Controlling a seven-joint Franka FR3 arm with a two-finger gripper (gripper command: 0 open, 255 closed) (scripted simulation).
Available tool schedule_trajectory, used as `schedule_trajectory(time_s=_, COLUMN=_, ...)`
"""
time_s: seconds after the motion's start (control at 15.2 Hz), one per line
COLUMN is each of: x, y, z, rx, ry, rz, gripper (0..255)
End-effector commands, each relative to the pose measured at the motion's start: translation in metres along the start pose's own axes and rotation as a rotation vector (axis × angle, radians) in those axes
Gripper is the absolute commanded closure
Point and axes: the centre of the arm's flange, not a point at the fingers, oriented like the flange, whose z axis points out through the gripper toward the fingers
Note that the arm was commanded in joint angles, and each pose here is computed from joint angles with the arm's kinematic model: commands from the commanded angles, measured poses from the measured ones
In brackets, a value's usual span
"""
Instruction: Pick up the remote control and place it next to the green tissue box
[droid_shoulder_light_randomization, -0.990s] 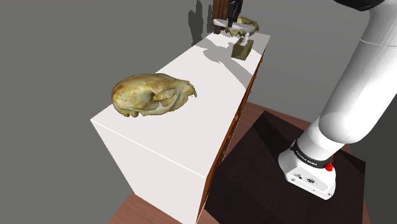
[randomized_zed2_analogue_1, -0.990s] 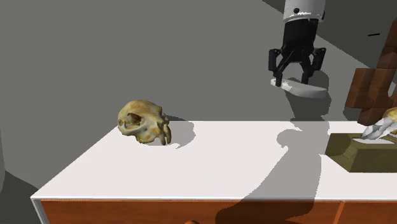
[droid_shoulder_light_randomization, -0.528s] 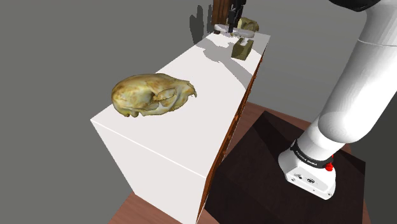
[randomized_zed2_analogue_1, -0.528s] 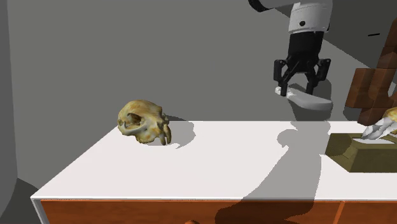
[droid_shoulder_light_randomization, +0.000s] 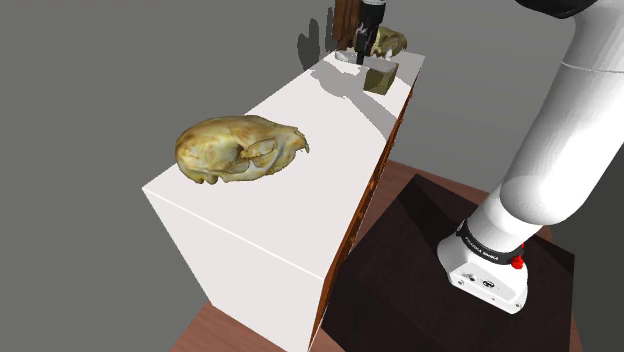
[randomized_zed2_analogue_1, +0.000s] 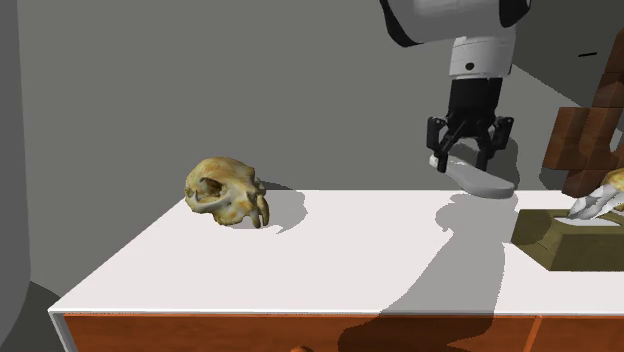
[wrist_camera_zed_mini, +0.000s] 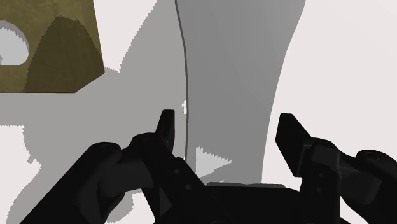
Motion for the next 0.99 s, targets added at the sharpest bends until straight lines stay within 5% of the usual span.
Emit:
schedule_trajectory(time_s=0.0, x=0.0, y=0.0, z=0.011, rx=-0.001, ry=0.001, rz=0.0, gripper=255)
schedule_trajectory(time_s=0.92, x=0.001, y=-0.002, z=0.085, rx=-0.001, ry=0.001, rz=0.0, gripper=255)
